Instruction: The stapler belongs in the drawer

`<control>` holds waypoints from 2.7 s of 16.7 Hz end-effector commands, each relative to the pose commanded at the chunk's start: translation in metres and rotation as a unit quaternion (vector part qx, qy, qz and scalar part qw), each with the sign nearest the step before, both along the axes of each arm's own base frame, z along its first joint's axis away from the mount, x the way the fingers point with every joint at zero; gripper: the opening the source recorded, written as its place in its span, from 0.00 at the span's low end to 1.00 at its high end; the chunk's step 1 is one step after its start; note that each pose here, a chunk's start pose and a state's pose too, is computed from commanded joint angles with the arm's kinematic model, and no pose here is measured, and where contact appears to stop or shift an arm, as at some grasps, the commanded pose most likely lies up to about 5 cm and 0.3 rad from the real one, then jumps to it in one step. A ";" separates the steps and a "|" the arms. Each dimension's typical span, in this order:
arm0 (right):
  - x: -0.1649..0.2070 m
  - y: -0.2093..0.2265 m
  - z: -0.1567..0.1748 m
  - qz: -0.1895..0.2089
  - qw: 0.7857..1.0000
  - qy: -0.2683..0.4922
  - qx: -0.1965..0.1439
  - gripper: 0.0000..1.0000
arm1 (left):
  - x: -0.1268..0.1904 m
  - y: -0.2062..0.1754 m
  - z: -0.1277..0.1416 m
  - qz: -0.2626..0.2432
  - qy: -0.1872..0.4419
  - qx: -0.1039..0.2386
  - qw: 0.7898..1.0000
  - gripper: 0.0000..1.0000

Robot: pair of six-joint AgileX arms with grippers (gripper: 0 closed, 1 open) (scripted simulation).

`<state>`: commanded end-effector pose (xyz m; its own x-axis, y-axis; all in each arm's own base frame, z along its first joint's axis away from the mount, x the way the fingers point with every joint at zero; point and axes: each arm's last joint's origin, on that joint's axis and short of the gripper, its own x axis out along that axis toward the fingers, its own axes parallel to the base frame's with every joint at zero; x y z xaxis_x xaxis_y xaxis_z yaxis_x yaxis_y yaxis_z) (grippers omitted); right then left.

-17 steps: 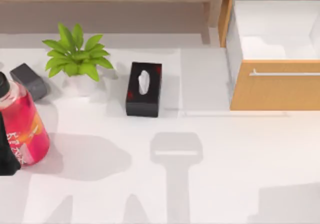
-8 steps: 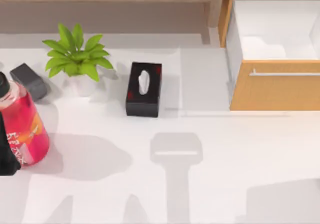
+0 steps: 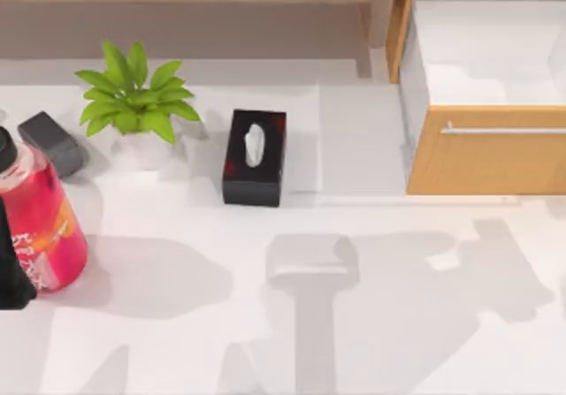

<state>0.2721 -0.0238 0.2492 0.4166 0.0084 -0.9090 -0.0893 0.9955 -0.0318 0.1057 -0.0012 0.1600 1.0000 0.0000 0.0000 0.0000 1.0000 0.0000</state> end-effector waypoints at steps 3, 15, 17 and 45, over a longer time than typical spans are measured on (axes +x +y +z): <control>0.040 0.011 0.030 -0.002 0.998 -0.055 0.016 0.00 | 0.000 0.000 0.000 0.000 0.000 0.000 1.000 1.00; 0.167 0.080 -0.042 -0.028 0.997 0.032 0.063 0.00 | 0.000 0.000 0.000 0.000 0.000 0.000 1.000 1.00; 0.172 0.083 -0.068 -0.040 0.994 0.077 0.058 0.00 | 0.000 0.000 0.000 0.000 0.000 0.000 1.000 1.00; 0.171 0.082 -0.098 -0.054 0.990 0.123 0.050 0.08 | 0.000 0.000 0.000 0.000 0.000 0.000 1.000 1.00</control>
